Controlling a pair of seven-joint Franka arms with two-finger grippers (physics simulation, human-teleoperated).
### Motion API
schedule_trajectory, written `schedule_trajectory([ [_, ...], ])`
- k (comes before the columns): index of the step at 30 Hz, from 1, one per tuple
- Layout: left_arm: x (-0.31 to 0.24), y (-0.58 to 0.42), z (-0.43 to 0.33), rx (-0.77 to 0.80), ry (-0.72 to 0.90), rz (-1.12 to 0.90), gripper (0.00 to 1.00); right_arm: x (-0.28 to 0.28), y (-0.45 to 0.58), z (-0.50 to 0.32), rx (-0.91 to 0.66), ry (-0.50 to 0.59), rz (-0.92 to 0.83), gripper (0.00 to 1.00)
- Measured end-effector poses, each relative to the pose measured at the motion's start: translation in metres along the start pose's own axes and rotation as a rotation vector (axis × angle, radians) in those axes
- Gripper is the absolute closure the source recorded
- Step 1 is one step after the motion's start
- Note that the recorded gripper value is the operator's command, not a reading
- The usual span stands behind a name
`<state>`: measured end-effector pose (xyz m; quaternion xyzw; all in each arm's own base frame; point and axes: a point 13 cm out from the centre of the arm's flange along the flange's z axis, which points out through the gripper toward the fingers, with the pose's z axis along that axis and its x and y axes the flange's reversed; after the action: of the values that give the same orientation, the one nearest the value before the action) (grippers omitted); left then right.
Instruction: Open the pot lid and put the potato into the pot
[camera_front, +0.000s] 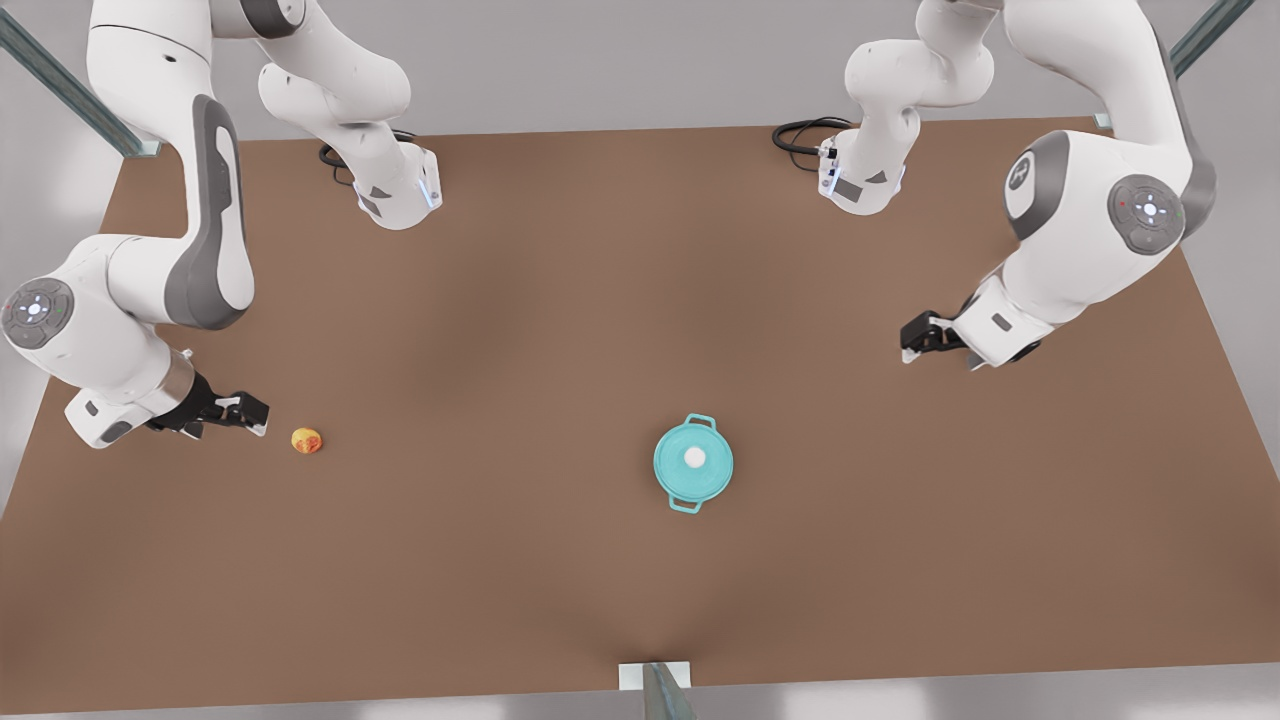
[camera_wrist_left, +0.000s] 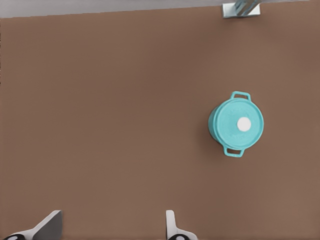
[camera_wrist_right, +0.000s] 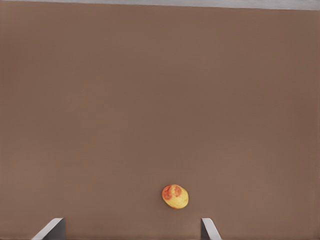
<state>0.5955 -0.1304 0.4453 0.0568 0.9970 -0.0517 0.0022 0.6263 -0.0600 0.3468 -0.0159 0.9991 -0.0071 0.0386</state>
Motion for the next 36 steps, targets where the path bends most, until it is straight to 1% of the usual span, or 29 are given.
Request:
schedule_trajectory([
  [3, 0.0, -0.001, 0.001, 0.005, 0.001, 0.0, 0.0, -0.005, 0.023, -0.004, -0.005, -0.007, -0.06, 0.0],
  [5, -0.001, -0.025, 0.011, 0.0, 0.013, 0.031, 0.0, -0.006, 0.077, -0.007, -0.015, -0.008, -0.176, 0.0],
  [6, -0.003, -0.068, 0.023, -0.002, 0.023, 0.086, 0.0, -0.004, 0.107, -0.004, -0.023, 0.002, -0.244, 0.0],
  [7, 0.002, -0.126, 0.039, -0.008, 0.038, 0.162, 0.0, -0.001, 0.134, -0.001, -0.03, 0.011, -0.309, 0.05],
  [8, 0.012, -0.179, 0.062, -0.017, 0.059, 0.228, 0.0, 0.004, 0.16, -0.004, -0.028, 0.016, -0.375, 0.01],
  [9, 0.022, -0.216, 0.089, -0.037, 0.083, 0.27, 0.0, 0.01, 0.18, -0.002, -0.02, 0.025, -0.434, 0.0],
  [11, 0.03, -0.253, 0.141, -0.072, 0.113, 0.285, 0.0, 0.033, 0.198, 0.013, 0.013, 0.063, -0.527, 0.0],
  [13, 0.031, -0.269, 0.185, -0.098, 0.123, 0.263, 0.0, 0.071, 0.194, 0.045, 0.05, 0.104, -0.59, 0.0],
  [14, 0.029, -0.267, 0.212, -0.121, 0.131, 0.245, 0.0, 0.077, 0.19, 0.055, 0.064, 0.101, -0.611, 0.0],
  [16, 0.02, -0.259, 0.254, -0.157, 0.124, 0.202, 0.0, 0.076, 0.171, 0.075, 0.085, 0.084, -0.628, 0.0],
  [20, -0.006, -0.248, 0.3, -0.153, 0.066, 0.099, 0.0, 0.053, 0.097, 0.119, 0.12, 0.046, -0.594, 0.0],
  [22, -0.014, -0.252, 0.31, -0.138, 0.033, 0.062, 0.0, 0.051, 0.076, 0.136, 0.137, 0.027, -0.606, 0.0],
  [27, -0.039, -0.242, 0.327, -0.109, -0.029, -0.033, 0.0, 0.056, 0.069, 0.161, 0.152, -0.04, -0.679, 0.0],
  [32, -0.052, -0.239, 0.353, -0.082, -0.065, -0.091, 0.0, 0.049, 0.055, 0.182, 0.174, -0.098, -0.74, 0.0],
  [36, -0.061, -0.244, 0.357, -0.056, -0.098, -0.123, 0.0, 0.043, 0.011, 0.188, 0.205, -0.122, -0.735, 0.0],
])
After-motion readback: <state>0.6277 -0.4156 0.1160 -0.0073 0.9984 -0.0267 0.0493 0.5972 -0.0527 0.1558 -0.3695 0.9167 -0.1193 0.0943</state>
